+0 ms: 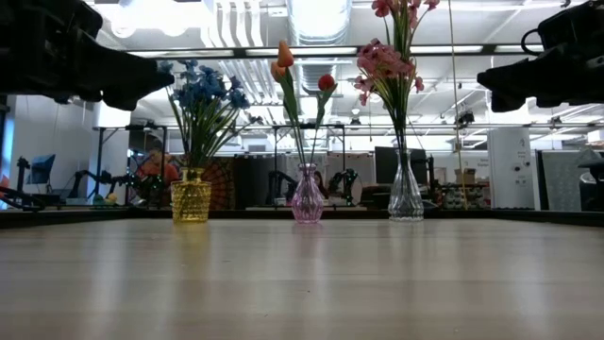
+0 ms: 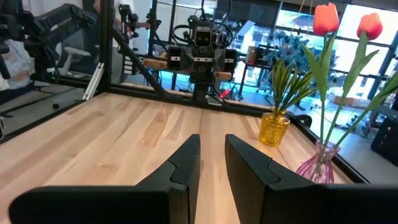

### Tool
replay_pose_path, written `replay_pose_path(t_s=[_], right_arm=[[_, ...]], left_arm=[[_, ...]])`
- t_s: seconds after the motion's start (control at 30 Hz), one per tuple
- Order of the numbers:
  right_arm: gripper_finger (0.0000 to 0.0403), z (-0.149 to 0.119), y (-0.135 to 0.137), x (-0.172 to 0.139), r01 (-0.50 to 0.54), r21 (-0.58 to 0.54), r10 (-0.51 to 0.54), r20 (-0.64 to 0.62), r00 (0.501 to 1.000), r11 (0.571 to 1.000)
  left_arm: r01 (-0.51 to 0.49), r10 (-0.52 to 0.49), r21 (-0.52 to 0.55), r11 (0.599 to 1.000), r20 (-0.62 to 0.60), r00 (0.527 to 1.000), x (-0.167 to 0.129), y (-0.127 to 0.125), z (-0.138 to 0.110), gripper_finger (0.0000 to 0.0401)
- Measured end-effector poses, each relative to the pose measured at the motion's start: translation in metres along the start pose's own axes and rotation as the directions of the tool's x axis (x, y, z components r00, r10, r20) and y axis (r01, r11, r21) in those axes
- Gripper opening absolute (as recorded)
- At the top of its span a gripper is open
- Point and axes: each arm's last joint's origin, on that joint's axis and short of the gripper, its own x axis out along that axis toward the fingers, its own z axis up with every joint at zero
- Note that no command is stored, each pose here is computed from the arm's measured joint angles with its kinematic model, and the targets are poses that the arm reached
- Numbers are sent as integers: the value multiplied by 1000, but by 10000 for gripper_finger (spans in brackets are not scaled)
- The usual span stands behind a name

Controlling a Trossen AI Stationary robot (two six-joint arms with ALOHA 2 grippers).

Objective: Sort flowers into vase by color
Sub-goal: Return to Home Position

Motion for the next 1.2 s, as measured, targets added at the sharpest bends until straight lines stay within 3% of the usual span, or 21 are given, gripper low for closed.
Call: replay_pose_path(t_s=[1.2], right_arm=[[68,0,0,0,-1,-2,1,0,1000,1000]], left_arm=[[13,-10,28,1000,-100,995,6,-3,-12,224]])
